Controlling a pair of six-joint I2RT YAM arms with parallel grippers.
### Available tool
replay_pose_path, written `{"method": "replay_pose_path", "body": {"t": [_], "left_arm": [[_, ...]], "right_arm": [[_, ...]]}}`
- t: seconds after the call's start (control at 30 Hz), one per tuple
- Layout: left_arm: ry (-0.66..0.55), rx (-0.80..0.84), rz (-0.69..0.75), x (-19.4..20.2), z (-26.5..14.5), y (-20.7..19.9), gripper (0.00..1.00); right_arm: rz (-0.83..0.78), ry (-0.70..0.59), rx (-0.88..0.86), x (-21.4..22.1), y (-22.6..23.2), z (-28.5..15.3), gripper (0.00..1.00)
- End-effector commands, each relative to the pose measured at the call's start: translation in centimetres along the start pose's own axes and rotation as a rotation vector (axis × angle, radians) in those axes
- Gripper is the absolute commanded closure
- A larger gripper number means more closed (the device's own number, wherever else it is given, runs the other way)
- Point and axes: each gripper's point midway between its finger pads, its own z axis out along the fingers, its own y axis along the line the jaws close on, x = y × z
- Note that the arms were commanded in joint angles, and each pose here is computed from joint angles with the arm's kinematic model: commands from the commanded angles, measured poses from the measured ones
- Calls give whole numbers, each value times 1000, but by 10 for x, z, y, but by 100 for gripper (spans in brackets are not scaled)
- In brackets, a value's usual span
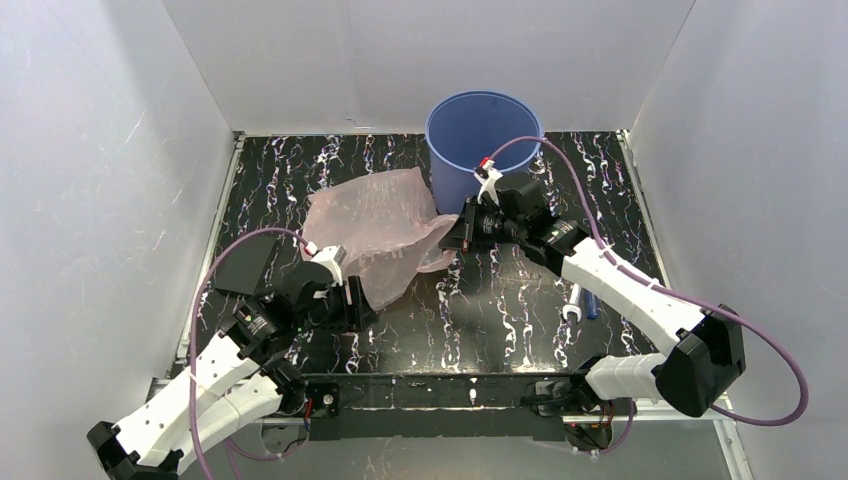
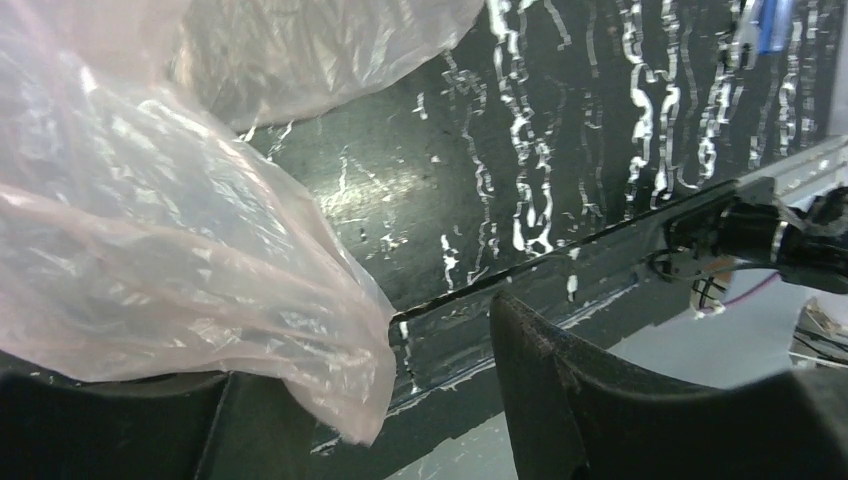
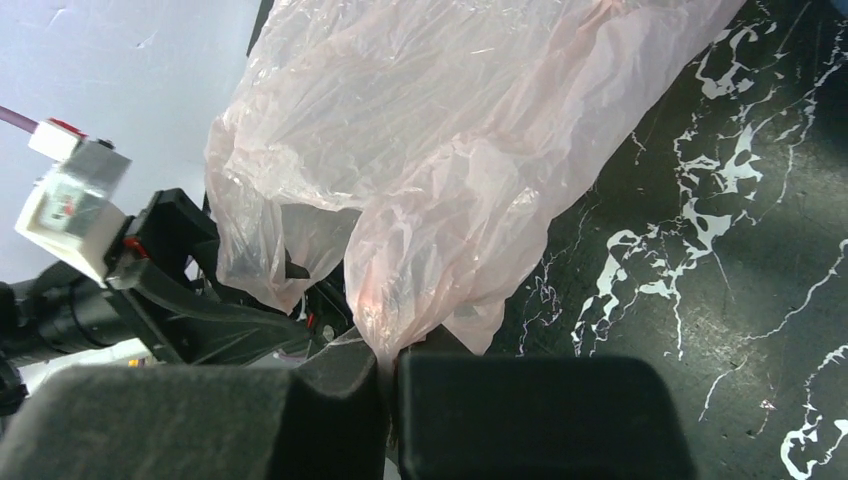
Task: Put the trash bags into the trash bin
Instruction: Unfold the trash bag at the center of the board.
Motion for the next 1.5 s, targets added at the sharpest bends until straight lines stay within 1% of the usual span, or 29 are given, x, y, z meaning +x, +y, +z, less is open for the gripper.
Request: {"method": "replay_pose_path", "body": {"t": [0.0,0.23,0.53,0.63,0.7,0.73,0.77,0.93,1.03,1.13,1.23,1.4,1.47], "left_arm": [[44,-97,-36,17,13,24,42],[31,-32,-12,23,32,22,40],[64,-86,-6,34,46,37,39],[63,-86,-8,37,46,40,37],[55,-80,-15,38,45,40,33],[32,-91,-17,35,44,42,29],[20,-95,-19,33,44,43,28],[-10,-73,-14,28,45,40,26],[-32,-95,-14,24,45,44,25],[-70,-122,-7,17,43,49,20],[-110,-106,20,8,41,45,16],[-139,-69,78,-8,29,31,14],[-143,-85,84,-10,27,33,14]], "right_arm": [[-5,-57,-4,-20,6,-6,92],[20,-46,-4,-27,0,-5,92],[15,-42,8,-33,-6,-8,93],[13,-50,27,-37,-12,-10,93],[14,-51,26,-39,-14,-12,93],[14,-49,22,-39,-14,-12,93],[15,-48,19,-39,-15,-12,93],[19,-36,-34,-35,-8,-11,93],[19,-32,-51,-34,-5,-12,93],[22,-34,-40,-35,-7,-13,93],[21,-40,1,-35,-14,-15,93],[17,-56,46,-40,-21,-18,93],[18,-58,53,-40,-23,-19,93]]}}
